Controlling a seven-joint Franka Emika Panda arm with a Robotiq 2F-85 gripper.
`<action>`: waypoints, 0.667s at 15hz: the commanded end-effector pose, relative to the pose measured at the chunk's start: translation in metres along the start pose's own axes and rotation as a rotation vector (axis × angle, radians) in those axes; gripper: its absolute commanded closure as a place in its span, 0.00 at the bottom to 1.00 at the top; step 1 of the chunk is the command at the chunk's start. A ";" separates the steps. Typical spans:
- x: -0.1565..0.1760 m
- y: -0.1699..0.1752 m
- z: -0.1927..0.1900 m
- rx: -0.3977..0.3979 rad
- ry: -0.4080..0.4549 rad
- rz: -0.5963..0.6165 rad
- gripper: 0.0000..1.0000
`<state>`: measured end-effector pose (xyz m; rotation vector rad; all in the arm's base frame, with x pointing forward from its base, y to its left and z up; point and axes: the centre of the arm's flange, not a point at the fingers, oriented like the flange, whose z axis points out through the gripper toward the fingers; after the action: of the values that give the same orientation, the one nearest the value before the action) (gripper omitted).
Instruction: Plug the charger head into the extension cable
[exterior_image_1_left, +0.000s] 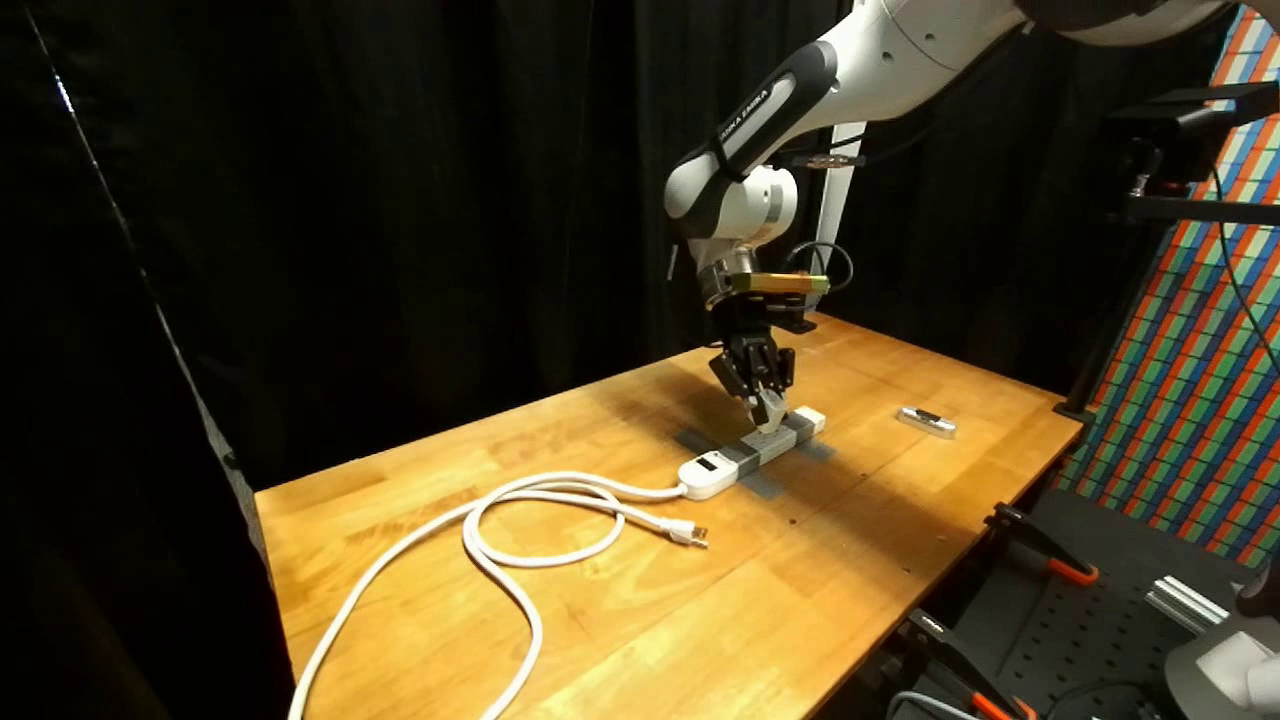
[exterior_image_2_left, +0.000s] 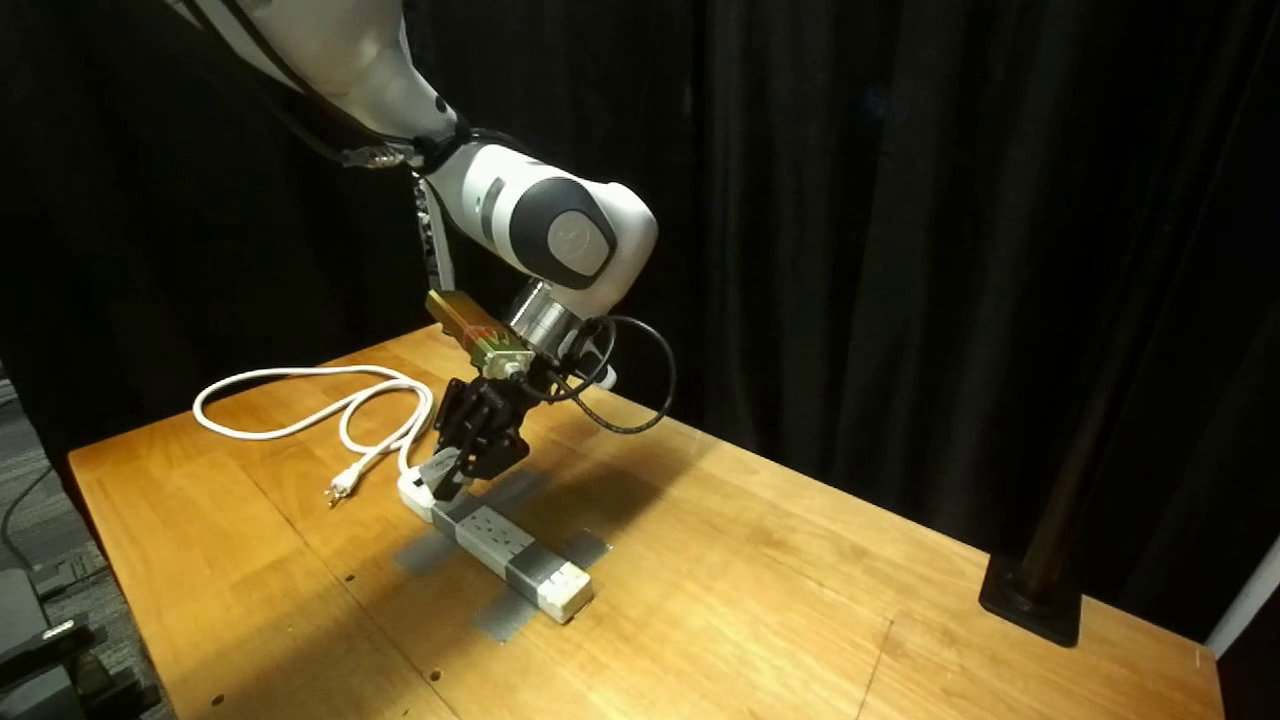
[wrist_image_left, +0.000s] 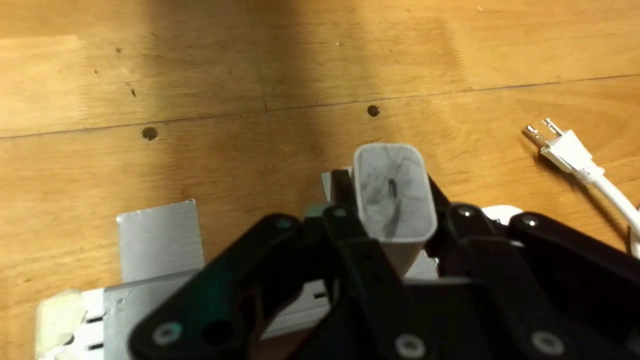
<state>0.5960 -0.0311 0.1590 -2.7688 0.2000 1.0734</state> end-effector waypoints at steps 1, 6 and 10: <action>0.022 0.001 -0.017 0.012 0.023 -0.020 0.87; 0.014 0.001 -0.001 0.001 0.013 -0.006 0.68; 0.015 -0.003 -0.002 -0.011 -0.016 -0.006 0.88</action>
<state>0.6062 -0.0329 0.1491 -2.7734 0.1930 1.0557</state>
